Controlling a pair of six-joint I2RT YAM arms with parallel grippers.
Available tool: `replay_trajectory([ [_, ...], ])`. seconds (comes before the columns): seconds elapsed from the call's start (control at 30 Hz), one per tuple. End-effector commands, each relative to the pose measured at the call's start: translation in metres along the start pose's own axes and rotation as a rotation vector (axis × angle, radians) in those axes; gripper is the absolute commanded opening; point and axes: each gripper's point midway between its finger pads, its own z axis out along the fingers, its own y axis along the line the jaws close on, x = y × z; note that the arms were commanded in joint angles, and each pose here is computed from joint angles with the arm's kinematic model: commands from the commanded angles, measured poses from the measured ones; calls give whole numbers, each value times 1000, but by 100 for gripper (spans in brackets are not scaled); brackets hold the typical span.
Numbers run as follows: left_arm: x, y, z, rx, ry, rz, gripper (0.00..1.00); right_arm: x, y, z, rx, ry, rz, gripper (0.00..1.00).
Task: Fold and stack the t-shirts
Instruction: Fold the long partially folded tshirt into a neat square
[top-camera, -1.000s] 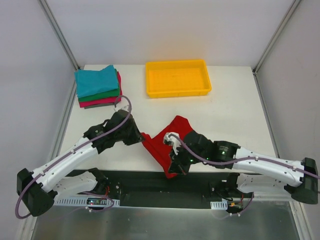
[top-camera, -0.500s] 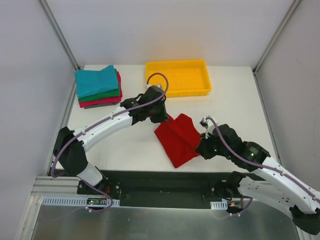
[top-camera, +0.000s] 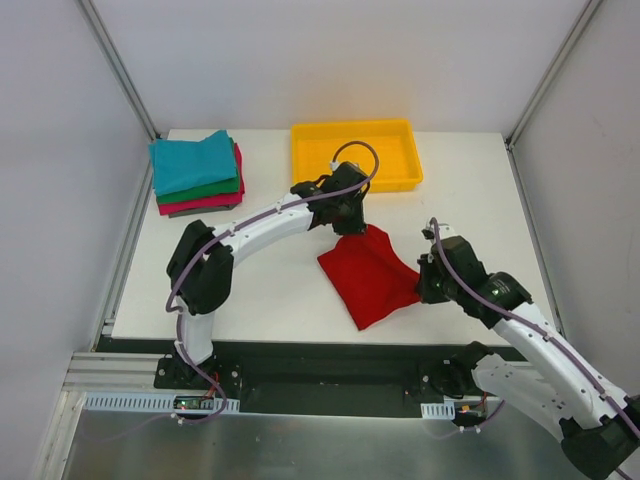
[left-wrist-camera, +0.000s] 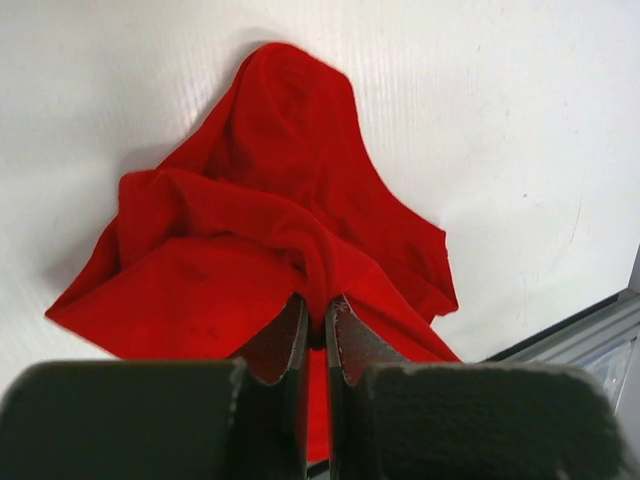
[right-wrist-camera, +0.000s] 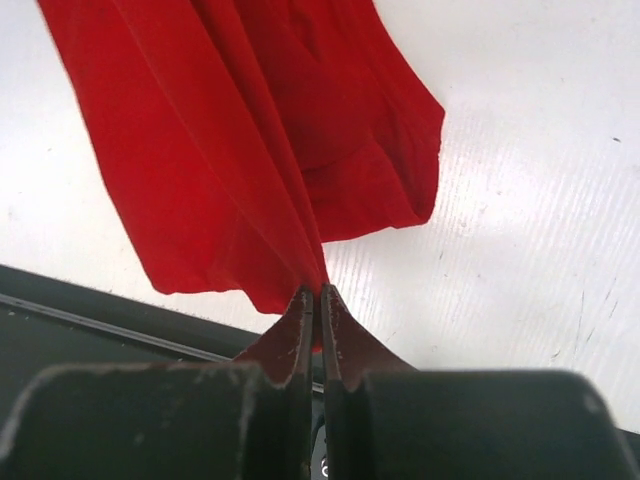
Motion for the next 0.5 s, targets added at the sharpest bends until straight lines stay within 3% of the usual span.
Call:
replay_trajectory([
  [0.0,-37,1,10,-35,-104,37,0,32,-23,3,90,136,22,4],
  [0.1,-40,7,25,-71,-112,39,0,29,-34,12,145,134,23,5],
  [0.23,-44,9,39,-100,-123,29,22,9,-45,18,203,83,62,24],
  [0.27,-46,10,41,-109,-132,23,29,4,-49,21,219,71,65,25],
  [0.3,-49,8,40,-112,-144,23,42,0,-53,22,245,64,69,31],
  [0.33,-51,7,38,-112,-153,24,71,-4,-58,22,274,64,71,42],
  [0.37,-53,5,34,-107,-159,26,88,-6,-63,20,301,70,67,51],
  [0.4,-53,4,29,-100,-160,27,94,-6,-66,17,325,80,74,60],
  [0.47,-50,1,18,-87,-160,51,99,-8,-64,12,317,79,79,69],
])
